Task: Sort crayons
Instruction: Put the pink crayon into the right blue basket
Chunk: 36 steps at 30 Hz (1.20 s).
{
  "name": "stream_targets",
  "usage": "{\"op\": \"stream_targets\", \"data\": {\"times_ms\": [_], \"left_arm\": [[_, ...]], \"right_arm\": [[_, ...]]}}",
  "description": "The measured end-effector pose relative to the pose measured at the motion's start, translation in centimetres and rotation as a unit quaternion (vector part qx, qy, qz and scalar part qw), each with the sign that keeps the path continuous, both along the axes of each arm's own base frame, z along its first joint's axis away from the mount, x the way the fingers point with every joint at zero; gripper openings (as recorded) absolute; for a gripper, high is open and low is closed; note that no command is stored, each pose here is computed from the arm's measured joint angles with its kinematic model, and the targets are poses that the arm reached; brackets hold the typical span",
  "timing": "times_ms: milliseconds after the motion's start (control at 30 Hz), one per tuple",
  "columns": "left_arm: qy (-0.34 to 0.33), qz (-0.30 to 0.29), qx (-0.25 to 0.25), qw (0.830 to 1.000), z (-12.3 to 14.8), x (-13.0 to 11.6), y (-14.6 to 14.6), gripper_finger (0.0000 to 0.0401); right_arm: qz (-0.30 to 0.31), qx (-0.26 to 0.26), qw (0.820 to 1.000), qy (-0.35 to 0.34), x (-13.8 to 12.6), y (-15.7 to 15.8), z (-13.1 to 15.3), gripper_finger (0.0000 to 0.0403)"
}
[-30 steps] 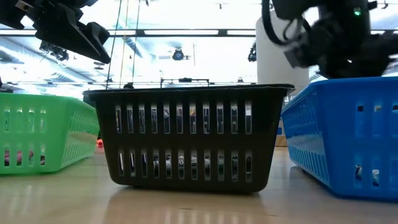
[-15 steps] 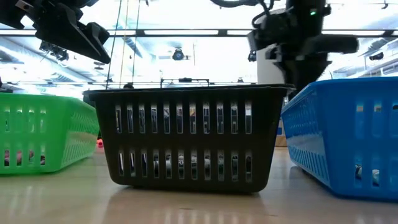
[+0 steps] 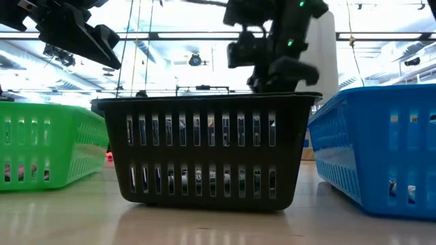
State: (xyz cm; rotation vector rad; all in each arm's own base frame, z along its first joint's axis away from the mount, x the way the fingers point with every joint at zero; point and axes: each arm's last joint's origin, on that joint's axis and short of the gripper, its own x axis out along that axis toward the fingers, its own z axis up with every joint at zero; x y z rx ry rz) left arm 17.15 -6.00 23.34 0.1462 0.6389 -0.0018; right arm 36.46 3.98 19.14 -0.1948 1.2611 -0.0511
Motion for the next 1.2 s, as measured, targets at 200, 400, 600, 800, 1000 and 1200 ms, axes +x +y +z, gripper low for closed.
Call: {"op": "stream_targets", "data": {"times_ms": [200,400,600,800,1000,1200], "left_arm": [[0.001,0.002,-0.002,1.000,0.0,0.0,0.0,0.0151],[0.000,0.001,-0.002,1.000,0.0,0.0,0.0,0.0151],[-0.003,0.001,-0.003,1.000,0.0,0.0,0.0,0.0151],[-0.001,0.007,-0.009,1.000,0.0,0.0,0.0,0.0151],[-0.001,0.012,-0.016,1.000,0.0,0.0,0.0,0.0151],[-0.004,0.012,-0.017,1.000,0.0,0.1,0.0,0.0151]], "right_arm": [[0.039,-0.004,0.999,-0.001,1.1,0.4,-2.0,0.0111],[-0.046,0.029,0.996,-0.067,2.2,-0.2,-1.6,0.0111],[-0.140,-0.028,0.985,-0.101,2.5,-2.3,-1.4,0.0111],[-0.187,-0.030,0.976,-0.111,2.5,-5.7,-1.7,0.0115],[-0.171,-0.001,0.980,-0.098,1.9,-8.4,-3.0,0.0131],[-0.051,0.021,0.994,-0.096,1.7,-9.2,-3.8,0.0135]]}}
